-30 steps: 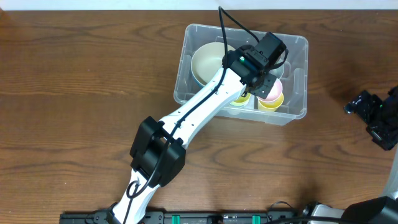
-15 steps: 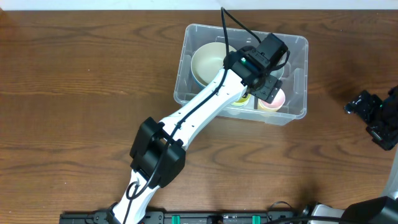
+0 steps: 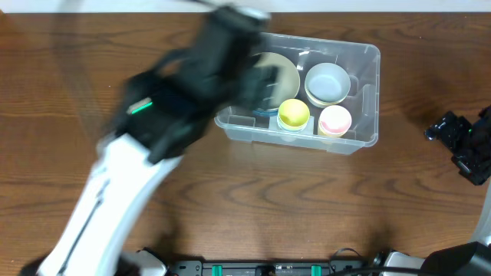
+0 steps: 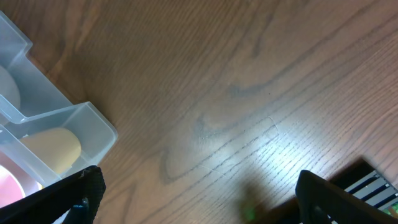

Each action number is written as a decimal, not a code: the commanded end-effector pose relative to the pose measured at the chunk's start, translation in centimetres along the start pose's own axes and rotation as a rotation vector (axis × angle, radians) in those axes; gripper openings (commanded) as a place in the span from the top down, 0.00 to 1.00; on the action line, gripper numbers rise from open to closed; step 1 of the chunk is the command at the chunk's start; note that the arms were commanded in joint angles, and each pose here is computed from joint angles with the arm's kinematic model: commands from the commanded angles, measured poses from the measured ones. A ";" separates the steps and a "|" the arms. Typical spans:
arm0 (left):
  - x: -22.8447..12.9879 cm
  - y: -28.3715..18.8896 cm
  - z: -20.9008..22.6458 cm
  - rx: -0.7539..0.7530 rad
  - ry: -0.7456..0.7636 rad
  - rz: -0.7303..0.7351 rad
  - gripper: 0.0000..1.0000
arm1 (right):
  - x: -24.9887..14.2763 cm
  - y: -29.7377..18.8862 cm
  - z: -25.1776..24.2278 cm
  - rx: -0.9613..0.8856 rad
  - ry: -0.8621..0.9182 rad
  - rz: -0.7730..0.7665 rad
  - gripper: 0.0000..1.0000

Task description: Pack container

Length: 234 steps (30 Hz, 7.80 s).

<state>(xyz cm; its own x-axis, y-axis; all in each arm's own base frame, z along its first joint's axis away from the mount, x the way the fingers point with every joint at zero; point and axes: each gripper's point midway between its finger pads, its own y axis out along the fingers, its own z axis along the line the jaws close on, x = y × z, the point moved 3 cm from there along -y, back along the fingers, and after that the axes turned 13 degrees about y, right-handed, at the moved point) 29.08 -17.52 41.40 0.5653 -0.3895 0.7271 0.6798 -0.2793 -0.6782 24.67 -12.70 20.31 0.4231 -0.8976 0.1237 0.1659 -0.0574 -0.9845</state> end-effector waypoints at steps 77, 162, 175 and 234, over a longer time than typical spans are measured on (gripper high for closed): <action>-25.2 0.8 6.1 0.297 -0.121 -0.608 0.02 | 0.1 0.0 -0.1 0.001 -0.008 -0.003 0.01; -30.0 8.7 7.1 0.317 -0.143 -0.564 0.02 | -1.3 -4.0 0.1 0.095 -0.044 -0.120 0.01; -30.0 8.7 7.1 0.317 -0.143 -0.564 0.02 | -10.5 -16.0 -1.7 0.505 -0.277 -0.462 0.01; -30.0 8.7 7.1 0.317 -0.143 -0.564 0.02 | -14.8 0.9 2.9 0.939 -0.933 -1.095 0.01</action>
<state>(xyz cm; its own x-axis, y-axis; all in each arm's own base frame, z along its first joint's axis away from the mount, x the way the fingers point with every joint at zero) 21.44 -1.89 15.75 0.0835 -0.1157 0.9898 0.9890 -0.1124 -0.0966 21.08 1.73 18.89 0.0366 -0.1030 0.9940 0.9905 0.1358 -0.0224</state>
